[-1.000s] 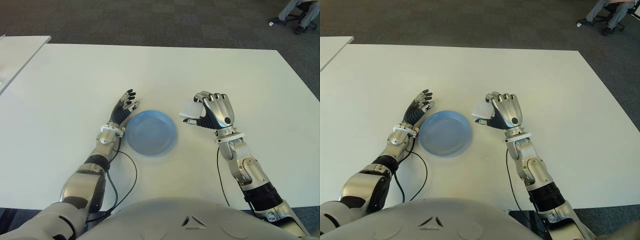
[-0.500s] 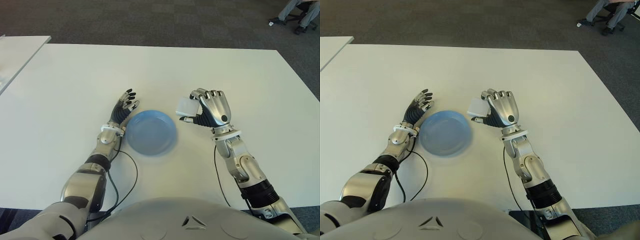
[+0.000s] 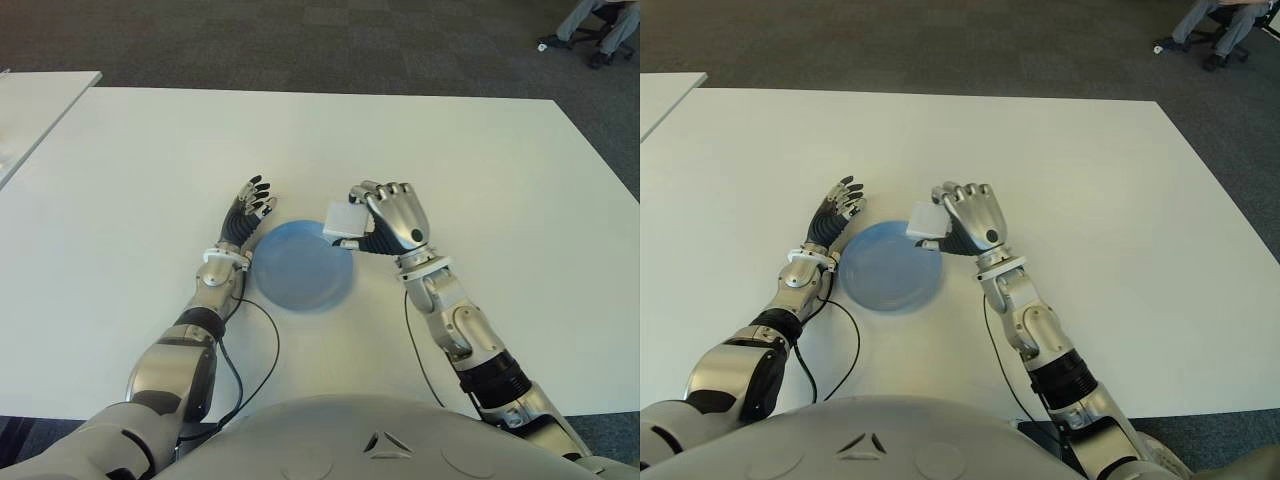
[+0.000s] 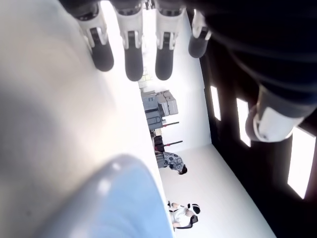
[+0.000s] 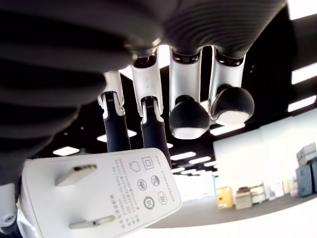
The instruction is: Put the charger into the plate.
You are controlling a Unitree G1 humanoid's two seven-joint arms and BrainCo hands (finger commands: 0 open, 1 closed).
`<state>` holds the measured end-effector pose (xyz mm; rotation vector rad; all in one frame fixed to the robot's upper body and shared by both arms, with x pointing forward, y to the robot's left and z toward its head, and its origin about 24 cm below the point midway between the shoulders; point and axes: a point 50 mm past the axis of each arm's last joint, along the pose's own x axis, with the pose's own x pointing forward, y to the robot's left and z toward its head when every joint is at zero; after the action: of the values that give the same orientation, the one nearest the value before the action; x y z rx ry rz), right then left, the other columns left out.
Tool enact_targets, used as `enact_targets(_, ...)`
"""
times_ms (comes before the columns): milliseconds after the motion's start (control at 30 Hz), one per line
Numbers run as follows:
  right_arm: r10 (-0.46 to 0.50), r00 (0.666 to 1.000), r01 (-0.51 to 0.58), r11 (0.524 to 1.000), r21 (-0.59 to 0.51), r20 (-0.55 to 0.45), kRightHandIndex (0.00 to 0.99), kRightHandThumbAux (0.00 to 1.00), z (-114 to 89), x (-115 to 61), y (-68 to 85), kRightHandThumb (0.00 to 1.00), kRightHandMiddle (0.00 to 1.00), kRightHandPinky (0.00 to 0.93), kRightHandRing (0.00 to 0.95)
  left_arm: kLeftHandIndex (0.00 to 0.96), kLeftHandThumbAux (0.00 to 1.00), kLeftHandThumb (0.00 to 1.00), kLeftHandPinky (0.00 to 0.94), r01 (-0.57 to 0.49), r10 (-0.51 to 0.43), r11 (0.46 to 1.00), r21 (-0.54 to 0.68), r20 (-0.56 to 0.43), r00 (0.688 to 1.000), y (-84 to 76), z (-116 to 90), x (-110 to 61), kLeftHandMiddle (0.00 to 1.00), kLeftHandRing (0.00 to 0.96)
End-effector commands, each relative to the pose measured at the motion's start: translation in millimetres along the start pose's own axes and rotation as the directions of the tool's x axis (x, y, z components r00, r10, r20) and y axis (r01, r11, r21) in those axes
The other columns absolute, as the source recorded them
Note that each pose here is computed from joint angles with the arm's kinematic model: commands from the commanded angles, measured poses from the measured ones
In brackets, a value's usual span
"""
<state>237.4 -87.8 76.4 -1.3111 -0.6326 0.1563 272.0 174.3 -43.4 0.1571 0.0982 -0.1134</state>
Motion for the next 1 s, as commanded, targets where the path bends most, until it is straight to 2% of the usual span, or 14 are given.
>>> enact_targets(33, 0.049, 0.999, -0.049, 0.999, 0.016, 0.017, 0.44, 0.709, 6, 5.5, 5.8, 0.738, 0.864, 0.888, 0.869, 0.014, 0.508, 0.0, 0.169, 0.034, -0.044, 0.997, -0.067, -0.156, 0.987, -16.5, -31, -21.3, 0.182, 0.179)
enact_targets(167, 0.071, 0.997, -0.072, 0.997, 0.03, 0.018, 0.44, 0.709, 11, 7.2, 8.8, 0.738, 0.856, 0.884, 0.864, 0.004, 0.511, 0.0, 0.188, 0.027, -0.039, 0.996, -0.082, -0.148, 0.988, -17.6, -30, -21.0, 0.19, 0.191)
enact_targets(433, 0.1, 0.995, -0.101, 0.992, 0.071, 0.021, 0.441, 0.708, 25, 11.6, 24.9, 0.738, 0.849, 0.881, 0.86, 0.0, 0.511, 0.0, 0.197, 0.002, -0.021, 0.989, -0.146, -0.13, 0.991, -18.6, -29, -21.9, 0.198, 0.203)
enact_targets(1000, 0.172, 0.985, -0.174, 0.973, 0.155, 0.022, 0.441, 0.707, 39, 17.1, 32.3, 0.738, 0.844, 0.878, 0.855, 0.0, 0.488, 0.0, 0.133, 0.008, -0.032, 0.987, -0.16, -0.148, 0.988, -16.3, -31, -21.5, 0.181, 0.176)
